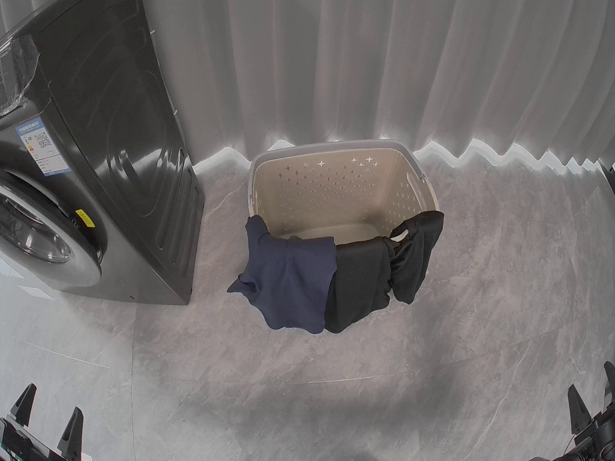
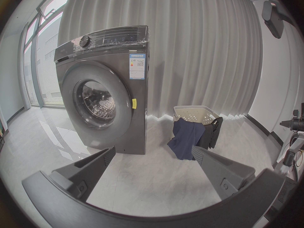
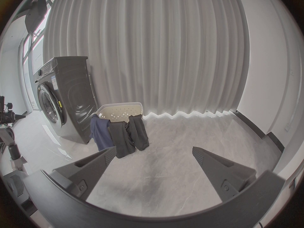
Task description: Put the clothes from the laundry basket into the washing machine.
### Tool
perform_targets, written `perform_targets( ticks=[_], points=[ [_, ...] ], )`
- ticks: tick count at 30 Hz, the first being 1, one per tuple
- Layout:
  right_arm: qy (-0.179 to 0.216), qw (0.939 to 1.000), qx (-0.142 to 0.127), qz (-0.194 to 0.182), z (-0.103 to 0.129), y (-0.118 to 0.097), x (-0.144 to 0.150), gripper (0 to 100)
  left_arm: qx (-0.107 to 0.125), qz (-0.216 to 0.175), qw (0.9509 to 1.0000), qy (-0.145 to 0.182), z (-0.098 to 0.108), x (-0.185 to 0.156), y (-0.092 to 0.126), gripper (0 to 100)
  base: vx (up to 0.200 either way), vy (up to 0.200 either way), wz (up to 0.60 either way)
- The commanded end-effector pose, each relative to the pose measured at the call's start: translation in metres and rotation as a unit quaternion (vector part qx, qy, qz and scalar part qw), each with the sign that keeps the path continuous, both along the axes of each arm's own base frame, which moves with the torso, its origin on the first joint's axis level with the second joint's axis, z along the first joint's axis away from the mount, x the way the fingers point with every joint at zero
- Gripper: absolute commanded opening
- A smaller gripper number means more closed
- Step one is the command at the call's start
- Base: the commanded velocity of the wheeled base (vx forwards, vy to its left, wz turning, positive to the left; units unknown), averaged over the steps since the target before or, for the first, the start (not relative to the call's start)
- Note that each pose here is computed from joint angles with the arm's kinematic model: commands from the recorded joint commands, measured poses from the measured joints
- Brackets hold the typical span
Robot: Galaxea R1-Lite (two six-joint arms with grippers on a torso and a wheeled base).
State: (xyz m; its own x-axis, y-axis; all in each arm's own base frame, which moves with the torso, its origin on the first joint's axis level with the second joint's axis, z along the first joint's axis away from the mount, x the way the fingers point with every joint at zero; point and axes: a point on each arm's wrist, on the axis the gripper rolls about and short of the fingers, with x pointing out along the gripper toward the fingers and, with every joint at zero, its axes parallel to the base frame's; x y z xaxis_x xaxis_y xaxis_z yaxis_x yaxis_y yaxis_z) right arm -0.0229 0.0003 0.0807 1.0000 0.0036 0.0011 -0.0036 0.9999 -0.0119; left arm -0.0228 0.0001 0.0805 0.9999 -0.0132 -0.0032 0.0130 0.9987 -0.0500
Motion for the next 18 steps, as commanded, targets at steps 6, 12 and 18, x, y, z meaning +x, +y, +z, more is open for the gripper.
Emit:
perform_targets(
  ticks=[6, 12, 18],
  points=[
    [0.001, 1.0, 0.0, 0.0, -0.0054, 0.0, 0.0001, 100, 0.0, 0.0, 1.0, 0.001, -0.0053, 0.0001, 0.0, 100, 0.2, 0.0, 0.0],
    [0.001, 1.0, 0.0, 0.0, -0.0052, 0.0, 0.0002, 100, -0.001, 0.002, 1.0, 0.001, -0.0053, 0.0001, 0.0001, 100, 0.1, 0.0, 0.0],
    [0.001, 1.0, 0.0, 0.0, -0.0052, 0.0, 0.0002, 100, 0.0, 0.002, 1.0, 0.001, -0.0053, 0.0001, 0.0, 100, 0.0, -0.133, 0.0]
  ],
)
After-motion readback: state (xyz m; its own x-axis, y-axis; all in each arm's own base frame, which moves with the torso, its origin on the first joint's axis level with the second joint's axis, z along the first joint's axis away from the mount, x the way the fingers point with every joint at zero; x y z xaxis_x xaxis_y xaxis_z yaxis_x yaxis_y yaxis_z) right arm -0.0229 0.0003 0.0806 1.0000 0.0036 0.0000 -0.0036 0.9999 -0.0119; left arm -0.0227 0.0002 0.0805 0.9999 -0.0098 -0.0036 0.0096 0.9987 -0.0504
